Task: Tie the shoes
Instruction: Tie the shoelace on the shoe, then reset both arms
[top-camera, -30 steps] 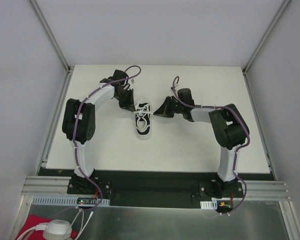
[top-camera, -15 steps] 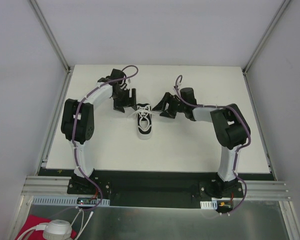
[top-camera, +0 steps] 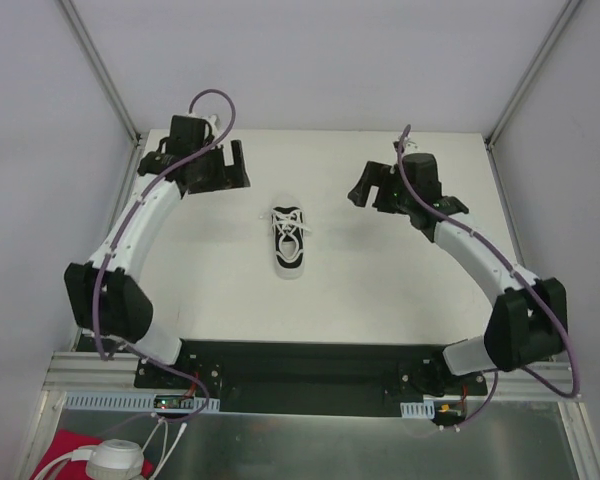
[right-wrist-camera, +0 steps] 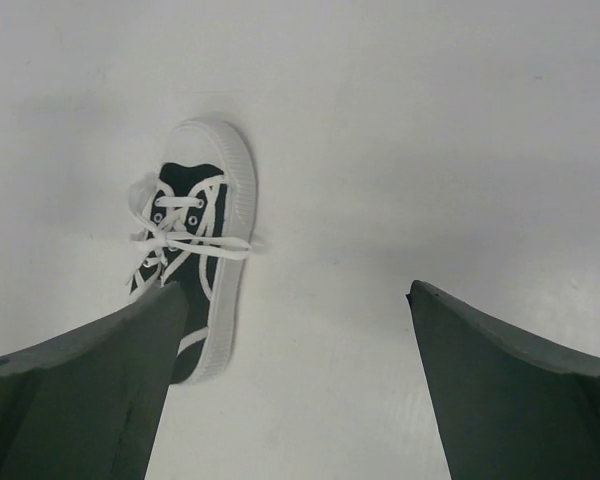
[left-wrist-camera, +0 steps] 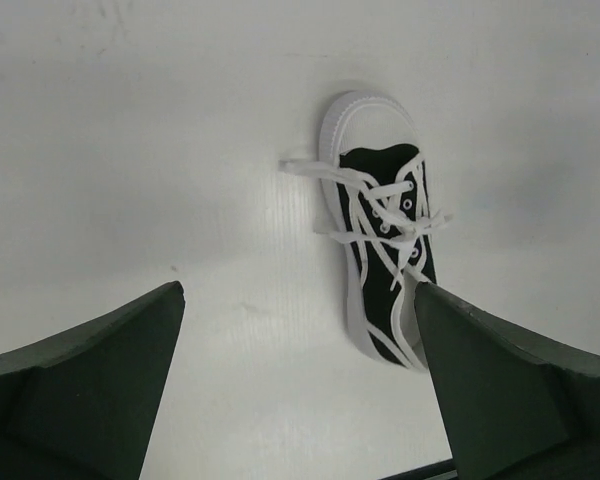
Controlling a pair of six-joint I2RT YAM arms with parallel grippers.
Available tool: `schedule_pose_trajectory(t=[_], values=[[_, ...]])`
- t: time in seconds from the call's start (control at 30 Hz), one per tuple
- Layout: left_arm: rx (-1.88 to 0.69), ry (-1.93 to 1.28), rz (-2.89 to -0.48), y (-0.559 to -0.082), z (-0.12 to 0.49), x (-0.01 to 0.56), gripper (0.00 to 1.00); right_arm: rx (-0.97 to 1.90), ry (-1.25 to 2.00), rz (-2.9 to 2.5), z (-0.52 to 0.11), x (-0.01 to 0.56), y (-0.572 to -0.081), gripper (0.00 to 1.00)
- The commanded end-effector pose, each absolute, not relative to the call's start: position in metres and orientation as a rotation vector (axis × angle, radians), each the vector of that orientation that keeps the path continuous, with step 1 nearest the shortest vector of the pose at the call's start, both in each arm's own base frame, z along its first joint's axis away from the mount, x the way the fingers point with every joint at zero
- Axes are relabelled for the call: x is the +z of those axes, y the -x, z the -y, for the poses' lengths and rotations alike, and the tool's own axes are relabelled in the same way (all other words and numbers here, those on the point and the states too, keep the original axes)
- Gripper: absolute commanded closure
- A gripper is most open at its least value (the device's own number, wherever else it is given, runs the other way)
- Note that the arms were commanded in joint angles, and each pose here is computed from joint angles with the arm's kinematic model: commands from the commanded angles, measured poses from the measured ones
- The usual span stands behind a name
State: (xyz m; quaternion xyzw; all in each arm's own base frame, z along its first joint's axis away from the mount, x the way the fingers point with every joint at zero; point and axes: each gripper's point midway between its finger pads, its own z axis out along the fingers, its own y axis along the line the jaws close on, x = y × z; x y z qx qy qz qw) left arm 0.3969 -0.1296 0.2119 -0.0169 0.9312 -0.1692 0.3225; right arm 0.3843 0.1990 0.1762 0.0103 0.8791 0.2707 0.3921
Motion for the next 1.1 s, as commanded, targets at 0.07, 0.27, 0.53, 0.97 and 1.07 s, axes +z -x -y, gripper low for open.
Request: schedule_pose_trajectory(t=[0.07,0.27,0.53,0.97,1.07], values=[[-0.319,0.105,-2.449,-0.338,0.094,0.203,0.01,0.254,-0.068,-2.224,-0.116,0.183,-0.345,0.04],[-0.304,0.177,-2.475,-0.287,0.081,0.170,0.01,0.142,-0.196,-2.188,-0.083,0.175,-0.319,0.04],[-0.318,0.257,-2.444,-0.262,0.075,0.154,0.01,0.183,-0.195,-2.270,-0.090,0.155,-0.307,0.04],[-0.338,0.260,-2.444,-0.266,0.078,0.157,0.01,0.126,-0.199,-2.305,-0.084,0.150,-0.309,0.04],[-0.343,0.260,-2.431,-0.268,0.079,0.162,0.01,0.137,-0.211,-2.292,-0.085,0.150,-0.309,0.03]])
